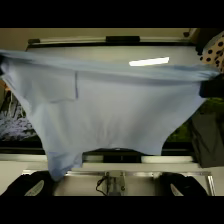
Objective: Fold the shirts.
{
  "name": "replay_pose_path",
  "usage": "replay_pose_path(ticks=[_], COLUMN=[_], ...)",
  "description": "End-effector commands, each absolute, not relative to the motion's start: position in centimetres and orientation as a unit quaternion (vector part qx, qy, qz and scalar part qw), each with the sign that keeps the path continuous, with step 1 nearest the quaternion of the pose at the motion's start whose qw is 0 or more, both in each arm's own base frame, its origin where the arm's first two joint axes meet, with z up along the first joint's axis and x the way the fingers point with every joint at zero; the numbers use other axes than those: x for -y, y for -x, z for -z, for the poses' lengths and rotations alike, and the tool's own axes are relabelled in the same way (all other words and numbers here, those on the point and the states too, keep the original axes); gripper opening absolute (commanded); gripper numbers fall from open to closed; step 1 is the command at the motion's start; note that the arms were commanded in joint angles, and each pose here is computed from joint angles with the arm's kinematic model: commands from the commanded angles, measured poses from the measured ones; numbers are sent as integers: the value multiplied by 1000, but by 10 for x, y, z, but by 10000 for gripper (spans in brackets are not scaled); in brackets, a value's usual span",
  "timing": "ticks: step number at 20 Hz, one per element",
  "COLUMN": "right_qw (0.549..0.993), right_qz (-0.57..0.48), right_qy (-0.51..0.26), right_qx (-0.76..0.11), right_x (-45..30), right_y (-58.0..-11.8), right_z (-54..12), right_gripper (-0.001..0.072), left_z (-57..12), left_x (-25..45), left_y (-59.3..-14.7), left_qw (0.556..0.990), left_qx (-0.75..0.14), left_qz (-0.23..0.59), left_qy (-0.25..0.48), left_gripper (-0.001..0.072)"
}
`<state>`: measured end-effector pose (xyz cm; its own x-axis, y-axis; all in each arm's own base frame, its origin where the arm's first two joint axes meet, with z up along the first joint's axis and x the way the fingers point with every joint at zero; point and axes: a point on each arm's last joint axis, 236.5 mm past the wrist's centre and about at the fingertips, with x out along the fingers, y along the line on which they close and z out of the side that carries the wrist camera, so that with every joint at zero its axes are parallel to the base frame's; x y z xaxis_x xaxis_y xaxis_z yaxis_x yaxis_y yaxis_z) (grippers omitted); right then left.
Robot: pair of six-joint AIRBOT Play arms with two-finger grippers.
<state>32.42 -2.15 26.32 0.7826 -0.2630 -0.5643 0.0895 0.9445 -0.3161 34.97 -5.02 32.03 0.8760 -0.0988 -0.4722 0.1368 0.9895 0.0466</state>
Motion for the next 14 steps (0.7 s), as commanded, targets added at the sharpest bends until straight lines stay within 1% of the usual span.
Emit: replay_pose_path(ticks=[1, 4, 6, 9, 11, 12, 13, 14], right_qw=[937, 922, 922, 923, 906, 893, 877, 865], right_qz=[114, 161, 139, 107, 107, 112, 116, 119], right_qy=[68, -46, -108, -155, -183, -191, -205, -213], right_qx=[-324, -348, -345, -335, -367, -391, -419, -439], right_x=[15, 34, 25, 4, -5, -7, -12, -15], right_y=[-397, -439, -464, -490, -492, -488, -482, -477], right_z=[-174, -120, -98, -78, -48, -30, -12, -1], right_gripper=[87, 87, 87, 87, 88, 87, 88, 103], left_z=[-218, -165, -136, -100, -72, -56, -37, -21], left_x=[57, 67, 73, 90, 101, 106, 113, 121], left_y=[-406, -453, -478, -508, -515, -515, -510, -503], left_qw=[944, 933, 929, 925, 911, 899, 882, 864], left_qx=[-320, -355, -367, -375, -398, -417, -443, -471], left_qz=[57, 52, 44, 45, 38, 29, 25, 27], left_qy=[-60, -45, -23, 39, 99, 132, 161, 178], left_gripper=[40, 40, 40, 41, 42, 55, 131, 287])
